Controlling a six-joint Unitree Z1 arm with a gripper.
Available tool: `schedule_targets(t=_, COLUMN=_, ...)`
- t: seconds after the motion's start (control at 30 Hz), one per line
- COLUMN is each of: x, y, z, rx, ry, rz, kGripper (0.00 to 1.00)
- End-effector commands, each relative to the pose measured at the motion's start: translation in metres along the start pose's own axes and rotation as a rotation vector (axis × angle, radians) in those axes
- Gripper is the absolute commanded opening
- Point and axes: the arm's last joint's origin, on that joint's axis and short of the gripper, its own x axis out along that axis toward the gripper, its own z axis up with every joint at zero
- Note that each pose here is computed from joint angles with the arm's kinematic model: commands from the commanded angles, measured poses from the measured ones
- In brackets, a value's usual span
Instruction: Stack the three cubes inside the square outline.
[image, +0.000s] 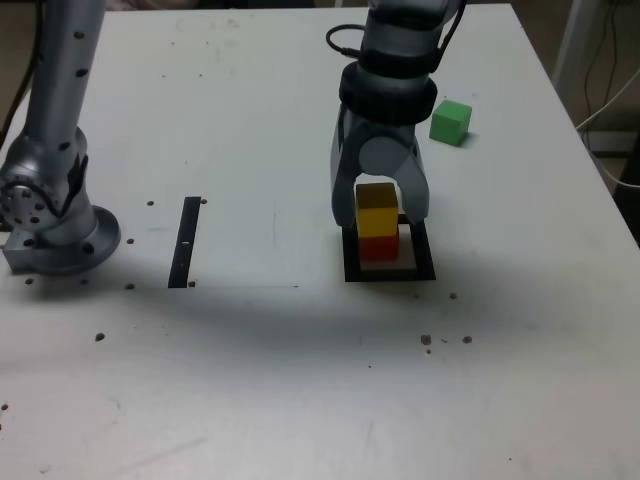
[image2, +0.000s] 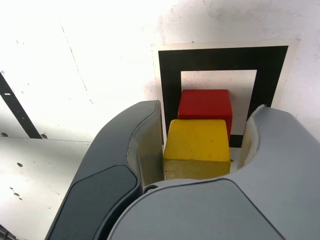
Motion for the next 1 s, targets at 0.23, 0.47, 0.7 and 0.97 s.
schedule_targets(t=0.23, x=-0.009, y=0.000, z=0.000, rx=0.000, ry=-0.032, rz=0.017, kGripper=0.99)
schedule_targets(t=0.47, x=-0.028, y=0.010, z=-0.002, rx=-0.037, ry=-0.054, rz=0.052, kGripper=0.99)
schedule_targets(t=0.7, x=-0.044, y=0.029, z=-0.007, rx=-0.090, ry=-0.054, rz=0.078, kGripper=0.99)
schedule_targets(t=0.97, x=-0.058, y=0.046, z=-0.004, rx=-0.123, ry=-0.063, rz=0.093, kGripper=0.99)
